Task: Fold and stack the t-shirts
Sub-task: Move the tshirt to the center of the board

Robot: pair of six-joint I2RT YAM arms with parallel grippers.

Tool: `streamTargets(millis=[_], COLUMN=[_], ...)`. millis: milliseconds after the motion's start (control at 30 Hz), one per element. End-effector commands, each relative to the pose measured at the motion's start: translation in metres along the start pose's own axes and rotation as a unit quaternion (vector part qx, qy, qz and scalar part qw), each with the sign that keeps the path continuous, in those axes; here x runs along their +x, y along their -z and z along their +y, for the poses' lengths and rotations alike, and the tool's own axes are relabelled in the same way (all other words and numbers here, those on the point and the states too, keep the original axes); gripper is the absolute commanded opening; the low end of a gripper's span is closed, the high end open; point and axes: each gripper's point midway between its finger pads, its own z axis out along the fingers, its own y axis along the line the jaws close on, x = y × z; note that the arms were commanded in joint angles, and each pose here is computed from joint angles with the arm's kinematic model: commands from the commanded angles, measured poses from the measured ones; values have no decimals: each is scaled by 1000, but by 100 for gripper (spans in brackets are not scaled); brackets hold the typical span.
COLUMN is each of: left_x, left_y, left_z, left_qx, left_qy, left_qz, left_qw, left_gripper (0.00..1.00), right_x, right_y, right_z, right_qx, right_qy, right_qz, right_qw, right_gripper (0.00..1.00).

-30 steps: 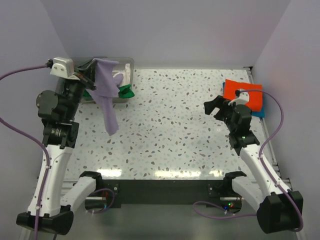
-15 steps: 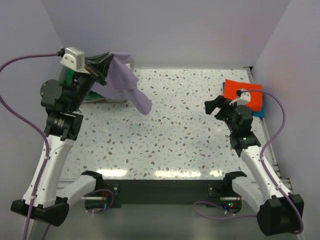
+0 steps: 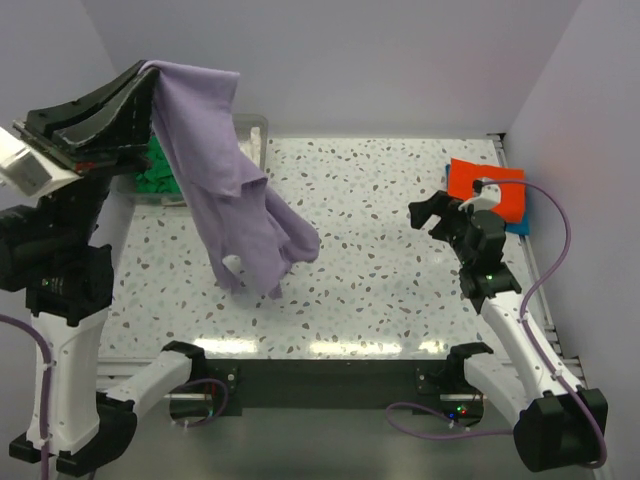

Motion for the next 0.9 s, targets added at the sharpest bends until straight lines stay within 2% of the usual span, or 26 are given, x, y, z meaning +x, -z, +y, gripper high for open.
streamTargets(millis=[0, 133, 200, 300, 333, 367, 400, 433, 500, 533, 567, 600, 633, 667, 700, 800, 867], left_x=[-53, -24, 2, 64, 111, 126, 173, 203, 257, 311, 338, 397, 417, 440, 484, 534, 543], left_y=[-3, -14, -20, -32, -34, -38, -42, -43, -50, -52, -53, -44, -45, -41, -25, -7, 1], left_z=[-15, -12, -9, -1, 1, -2, 0, -2, -23, -32, -54, -69, -79, -95, -110, -134, -140], left_qx=[32, 43, 44, 46, 48, 56, 52, 49, 52, 57, 73, 80, 90, 102, 113, 120, 121], left_qy=[-24, 0, 15, 55, 89, 102, 126, 136, 158, 170, 188, 205, 216, 231, 251, 283, 287], left_qz=[-60, -35, -19, 24, 60, 59, 92, 112, 150, 190, 213, 258, 271, 286, 319, 348, 358], left_qw=[997, 998, 999, 997, 993, 992, 986, 983, 975, 965, 956, 941, 934, 924, 907, 886, 880], left_gripper=[0, 0, 0, 0, 0, 0, 0, 0, 0, 0, 0, 0, 0, 5, 21, 50, 57], right_x=[-19, -19, -18, -19, -20, -20, -20, -20, -20, -21, -20, -20, -20, -20, -19, -16, -14], right_y=[2, 2, 3, 6, 7, 8, 8, 9, 10, 10, 10, 11, 11, 11, 11, 7, 3], right_z=[15, 16, 16, 14, 13, 13, 14, 13, 11, 11, 10, 9, 8, 7, 5, 1, 1], right_qx=[-25, -27, -27, -21, -20, -19, -20, -18, -15, -13, -11, -8, -6, -3, -1, 7, 6], right_qy=[-1, -1, -1, -1, -1, -2, -2, -2, -3, -2, -3, -1, -2, -1, -1, 0, 1], right_qz=[-21, -18, -17, -21, -23, -23, -24, -23, -24, -27, -25, -26, -27, -28, -27, -26, -22], right_qw=[999, 999, 999, 1000, 1000, 1000, 1000, 1000, 1000, 1000, 1000, 1000, 1000, 1000, 1000, 1000, 1000], right_gripper=[99, 99, 99, 99, 99, 99, 99, 99, 99, 99, 99, 99, 99, 99, 99, 99, 99])
